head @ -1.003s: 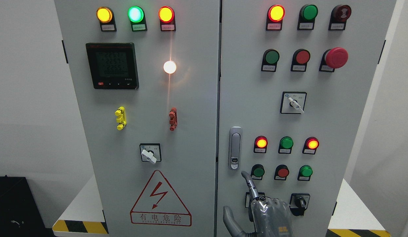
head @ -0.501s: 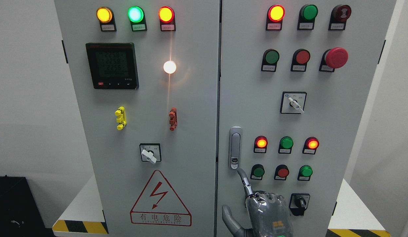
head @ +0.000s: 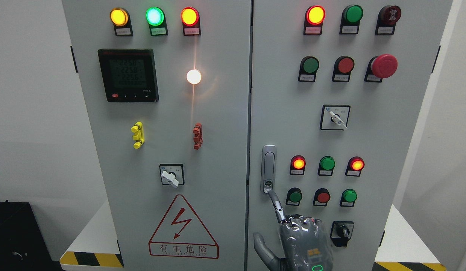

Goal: Release door handle

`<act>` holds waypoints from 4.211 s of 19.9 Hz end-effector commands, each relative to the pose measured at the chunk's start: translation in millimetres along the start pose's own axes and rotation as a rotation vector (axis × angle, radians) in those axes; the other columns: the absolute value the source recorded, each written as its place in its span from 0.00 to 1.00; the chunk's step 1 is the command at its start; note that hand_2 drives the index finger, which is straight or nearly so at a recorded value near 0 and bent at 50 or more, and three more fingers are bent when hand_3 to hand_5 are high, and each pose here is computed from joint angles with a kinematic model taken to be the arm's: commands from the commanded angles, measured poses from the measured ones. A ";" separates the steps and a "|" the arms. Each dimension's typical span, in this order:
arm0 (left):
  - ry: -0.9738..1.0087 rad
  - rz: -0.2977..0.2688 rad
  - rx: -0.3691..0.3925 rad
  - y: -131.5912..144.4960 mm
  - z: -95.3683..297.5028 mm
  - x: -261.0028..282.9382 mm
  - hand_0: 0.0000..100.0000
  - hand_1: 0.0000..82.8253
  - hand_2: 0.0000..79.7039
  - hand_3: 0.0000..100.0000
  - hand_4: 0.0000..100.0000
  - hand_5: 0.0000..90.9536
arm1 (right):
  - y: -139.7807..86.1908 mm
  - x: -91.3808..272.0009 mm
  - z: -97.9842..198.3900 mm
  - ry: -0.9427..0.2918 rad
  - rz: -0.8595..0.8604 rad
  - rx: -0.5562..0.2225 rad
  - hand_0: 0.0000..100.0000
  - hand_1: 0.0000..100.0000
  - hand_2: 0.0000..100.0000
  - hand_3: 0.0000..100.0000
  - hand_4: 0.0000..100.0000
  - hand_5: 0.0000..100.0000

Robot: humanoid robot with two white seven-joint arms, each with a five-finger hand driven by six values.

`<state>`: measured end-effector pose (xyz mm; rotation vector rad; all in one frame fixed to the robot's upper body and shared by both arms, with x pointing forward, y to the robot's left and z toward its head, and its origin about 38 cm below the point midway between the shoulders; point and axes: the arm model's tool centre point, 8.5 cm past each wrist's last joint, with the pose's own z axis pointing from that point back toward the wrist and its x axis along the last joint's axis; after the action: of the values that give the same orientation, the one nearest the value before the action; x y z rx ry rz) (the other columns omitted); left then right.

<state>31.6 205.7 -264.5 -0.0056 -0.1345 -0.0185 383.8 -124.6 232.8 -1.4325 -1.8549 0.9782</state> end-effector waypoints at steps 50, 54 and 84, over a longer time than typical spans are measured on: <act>0.016 0.002 0.000 -0.1 1.0 -10.7 0.12 0.67 0.00 0.00 0.00 0.00 | 1.8 4.8 -20.6 -0.011 0.056 -0.004 0.41 0.21 0.07 1.00 1.00 1.00; 0.016 0.002 0.000 -0.1 1.0 -10.7 0.12 0.67 0.00 0.00 0.00 0.00 | 2.7 5.1 -22.3 -0.012 0.063 -0.003 0.41 0.21 0.07 1.00 1.00 1.00; 0.016 0.002 0.000 -0.1 1.0 -10.7 0.12 0.67 0.00 0.00 0.00 0.00 | 8.5 0.3 -23.1 0.014 0.069 0.013 0.42 0.20 0.09 1.00 1.00 1.00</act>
<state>31.5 205.7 -264.5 -0.0056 -0.1345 -0.0185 406.0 -118.5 242.0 -1.5076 -1.8070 1.0039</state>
